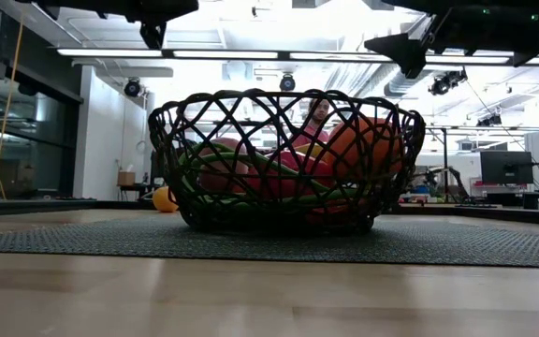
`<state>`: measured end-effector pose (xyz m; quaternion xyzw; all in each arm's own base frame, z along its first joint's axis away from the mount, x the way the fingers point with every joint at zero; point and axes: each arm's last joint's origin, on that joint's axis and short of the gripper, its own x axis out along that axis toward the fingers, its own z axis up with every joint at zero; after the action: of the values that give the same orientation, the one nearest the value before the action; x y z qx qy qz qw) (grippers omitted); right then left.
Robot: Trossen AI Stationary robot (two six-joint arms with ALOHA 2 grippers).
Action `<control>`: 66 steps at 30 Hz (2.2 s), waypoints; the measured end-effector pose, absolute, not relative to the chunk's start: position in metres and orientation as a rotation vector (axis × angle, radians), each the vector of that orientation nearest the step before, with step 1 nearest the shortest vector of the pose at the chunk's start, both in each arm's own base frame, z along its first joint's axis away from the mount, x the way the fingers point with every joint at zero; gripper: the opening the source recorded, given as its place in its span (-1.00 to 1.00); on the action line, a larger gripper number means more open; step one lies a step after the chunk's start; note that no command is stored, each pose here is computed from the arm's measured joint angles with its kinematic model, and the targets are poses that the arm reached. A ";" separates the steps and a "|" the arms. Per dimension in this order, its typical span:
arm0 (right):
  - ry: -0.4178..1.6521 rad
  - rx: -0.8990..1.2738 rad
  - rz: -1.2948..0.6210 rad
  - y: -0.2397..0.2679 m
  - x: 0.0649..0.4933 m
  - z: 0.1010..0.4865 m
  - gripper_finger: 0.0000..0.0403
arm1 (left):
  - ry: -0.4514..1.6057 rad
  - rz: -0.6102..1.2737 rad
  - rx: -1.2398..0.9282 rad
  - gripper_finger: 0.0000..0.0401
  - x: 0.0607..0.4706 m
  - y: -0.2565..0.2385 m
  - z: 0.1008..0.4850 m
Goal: Build produce basket
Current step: Put the yellow lemon into the black wire basket
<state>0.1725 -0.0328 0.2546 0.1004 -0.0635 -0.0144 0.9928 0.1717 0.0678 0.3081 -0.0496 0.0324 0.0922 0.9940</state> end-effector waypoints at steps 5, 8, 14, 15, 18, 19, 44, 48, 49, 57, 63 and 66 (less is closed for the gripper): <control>-0.101 0.201 -0.042 -0.033 0.173 0.252 0.97 | 0.058 0.136 -0.084 -1.00 0.168 0.065 0.310; -0.084 0.203 -0.073 -0.034 0.173 0.250 0.97 | 0.046 0.149 -0.074 -1.00 0.164 0.064 0.303; -0.083 0.189 -0.088 -0.034 0.173 0.250 0.97 | -0.030 0.151 -0.131 -1.00 0.155 0.060 0.282; -0.079 0.192 -0.088 -0.034 0.173 0.249 0.97 | -0.045 0.151 -0.128 -1.00 0.154 0.059 0.283; -0.077 0.191 -0.089 -0.034 0.173 0.249 0.97 | -0.057 0.152 -0.111 -1.00 0.153 0.059 0.285; -0.077 0.189 -0.089 -0.034 0.173 0.249 0.97 | -0.056 0.154 -0.103 -1.00 0.153 0.059 0.285; -0.074 0.145 -0.070 -0.034 0.173 0.249 0.97 | 0.054 0.447 -0.061 -0.76 0.155 0.071 0.284; -0.069 0.145 -0.071 -0.034 0.173 0.249 0.97 | 0.185 0.596 -0.109 -0.40 0.155 0.092 0.288; -0.067 0.145 -0.071 -0.034 0.173 0.249 0.97 | 0.209 0.630 -0.136 -0.30 0.155 0.099 0.288; -0.037 0.176 -0.073 -0.034 0.173 0.246 0.97 | 0.392 0.817 -0.398 0.51 0.152 0.161 0.269; -0.039 0.177 -0.073 -0.034 0.173 0.246 0.97 | 0.501 0.930 -0.536 0.91 0.158 0.200 0.254; -0.039 0.177 -0.072 -0.034 0.173 0.246 0.97 | 0.606 1.066 -0.622 0.98 0.160 0.212 0.239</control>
<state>0.1733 -0.0339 0.2457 0.0882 -0.0194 -0.0360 0.9953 0.1598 0.2116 0.2389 -0.2870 0.2796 0.4921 0.7728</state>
